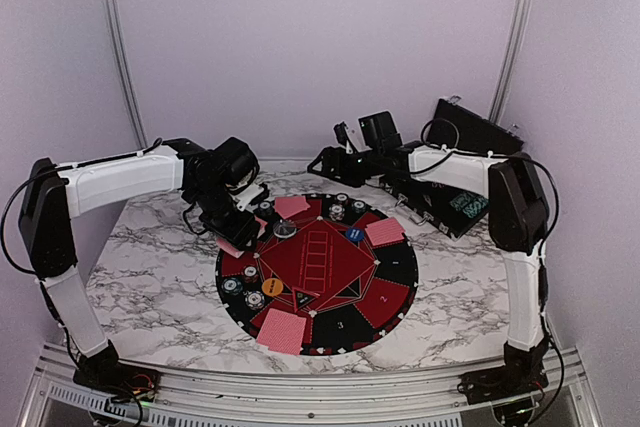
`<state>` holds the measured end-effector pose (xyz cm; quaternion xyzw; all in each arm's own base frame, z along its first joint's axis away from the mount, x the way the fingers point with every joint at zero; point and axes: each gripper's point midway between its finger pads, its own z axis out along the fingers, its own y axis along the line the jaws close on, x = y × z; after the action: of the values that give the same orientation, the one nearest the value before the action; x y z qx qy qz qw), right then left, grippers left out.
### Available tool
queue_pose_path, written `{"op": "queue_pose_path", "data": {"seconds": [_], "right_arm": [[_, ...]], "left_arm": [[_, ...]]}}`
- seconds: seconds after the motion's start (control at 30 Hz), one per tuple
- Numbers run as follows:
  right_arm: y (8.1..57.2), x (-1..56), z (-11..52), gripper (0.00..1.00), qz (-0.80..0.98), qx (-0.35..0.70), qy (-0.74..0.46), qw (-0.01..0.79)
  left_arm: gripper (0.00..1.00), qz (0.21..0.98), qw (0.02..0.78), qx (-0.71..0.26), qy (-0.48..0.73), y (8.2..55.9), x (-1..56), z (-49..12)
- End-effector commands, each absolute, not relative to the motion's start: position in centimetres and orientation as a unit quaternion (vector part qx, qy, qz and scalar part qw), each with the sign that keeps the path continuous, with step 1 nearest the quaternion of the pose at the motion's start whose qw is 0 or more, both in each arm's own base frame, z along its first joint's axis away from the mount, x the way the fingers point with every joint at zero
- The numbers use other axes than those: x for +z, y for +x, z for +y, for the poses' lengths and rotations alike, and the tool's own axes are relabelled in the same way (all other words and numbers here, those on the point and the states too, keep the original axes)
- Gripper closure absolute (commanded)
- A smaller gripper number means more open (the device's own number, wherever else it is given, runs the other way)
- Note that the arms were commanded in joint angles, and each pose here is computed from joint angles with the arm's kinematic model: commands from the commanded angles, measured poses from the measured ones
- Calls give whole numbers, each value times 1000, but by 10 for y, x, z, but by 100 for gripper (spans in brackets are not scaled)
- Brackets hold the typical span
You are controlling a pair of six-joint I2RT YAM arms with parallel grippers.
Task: Distribute texas hold em gaming equipment
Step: Distribute the poker card in the dealer area.
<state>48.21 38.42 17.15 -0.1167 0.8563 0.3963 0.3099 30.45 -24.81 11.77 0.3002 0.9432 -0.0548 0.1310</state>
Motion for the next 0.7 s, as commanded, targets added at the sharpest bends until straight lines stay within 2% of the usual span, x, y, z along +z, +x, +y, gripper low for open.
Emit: {"op": "queue_pose_path", "data": {"seconds": [0.0,0.4,0.67], "right_arm": [[467,196,385,18,839,414,-131,329],[435,199,372,8,836,428,-136,316],[406,196,371,8,825,466,-151,282]], "left_arm": [[72,940,140,-66,303,310,123,-257],[72,939,142,-65,307,308,124,-262],[72,937,146,-65,311,307,126,-268]]}}
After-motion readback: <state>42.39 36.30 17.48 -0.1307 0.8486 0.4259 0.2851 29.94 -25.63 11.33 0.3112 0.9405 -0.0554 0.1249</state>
